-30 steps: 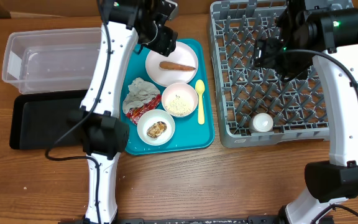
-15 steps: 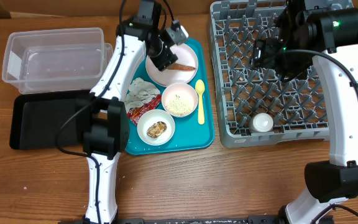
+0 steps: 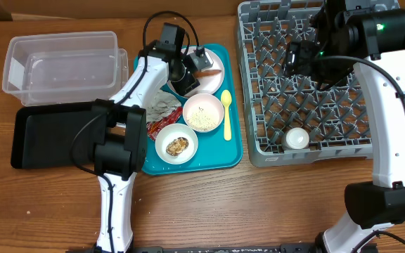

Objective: Sort waste into correct bins and load items into the dishwasher
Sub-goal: 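Grasp the carrot on the white plate with the left gripper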

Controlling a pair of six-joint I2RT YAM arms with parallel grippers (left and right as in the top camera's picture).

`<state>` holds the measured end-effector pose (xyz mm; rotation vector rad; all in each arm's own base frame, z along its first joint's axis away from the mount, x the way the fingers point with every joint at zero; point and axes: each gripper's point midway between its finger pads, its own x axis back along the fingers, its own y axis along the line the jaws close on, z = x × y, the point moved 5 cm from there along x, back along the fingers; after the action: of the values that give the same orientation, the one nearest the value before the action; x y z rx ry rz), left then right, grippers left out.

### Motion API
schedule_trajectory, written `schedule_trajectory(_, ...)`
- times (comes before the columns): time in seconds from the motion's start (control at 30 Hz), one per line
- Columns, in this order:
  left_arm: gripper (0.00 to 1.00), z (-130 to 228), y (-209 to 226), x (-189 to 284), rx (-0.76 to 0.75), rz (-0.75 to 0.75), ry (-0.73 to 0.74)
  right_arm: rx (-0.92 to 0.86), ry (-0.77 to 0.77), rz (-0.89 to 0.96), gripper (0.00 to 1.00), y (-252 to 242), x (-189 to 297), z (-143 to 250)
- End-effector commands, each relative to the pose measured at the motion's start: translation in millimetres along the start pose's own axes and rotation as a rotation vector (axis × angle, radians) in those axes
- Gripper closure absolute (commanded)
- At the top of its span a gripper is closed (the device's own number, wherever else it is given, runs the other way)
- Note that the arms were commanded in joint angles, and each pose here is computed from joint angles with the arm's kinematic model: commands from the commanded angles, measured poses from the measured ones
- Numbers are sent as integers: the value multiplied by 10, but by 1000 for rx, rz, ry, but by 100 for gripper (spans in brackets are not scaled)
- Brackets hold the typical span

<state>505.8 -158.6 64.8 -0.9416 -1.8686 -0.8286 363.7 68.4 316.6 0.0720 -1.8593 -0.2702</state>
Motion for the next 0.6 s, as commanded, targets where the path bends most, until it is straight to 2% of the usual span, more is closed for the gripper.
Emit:
schedule_trajectory(0.0, 42, 19, -50, -62, 23, 1, 10, 11, -21, -6, 14, 29, 44, -19)
schedule_trajectory(0.03, 47, 15, -46, -64, 38, -1, 8, 11, -20, -6, 14, 29, 41, -19)
schedule_trajectory(0.13, 74, 9, -39, -62, 81, -5, 4, 11, -20, -6, 14, 29, 42, -20)
schedule_trajectory(0.17, 77, 10, -40, -62, 103, -5, 5, 11, -20, -6, 14, 29, 42, -20)
schedule_trajectory(0.4, 76, 57, 64, -33, 315, -86, 47, 11, -20, -6, 14, 29, 42, -19)
schedule_trajectory(0.57, 73, -43, 214, 255, 489, -164, 60, 11, -20, -6, 13, 29, 42, -19)
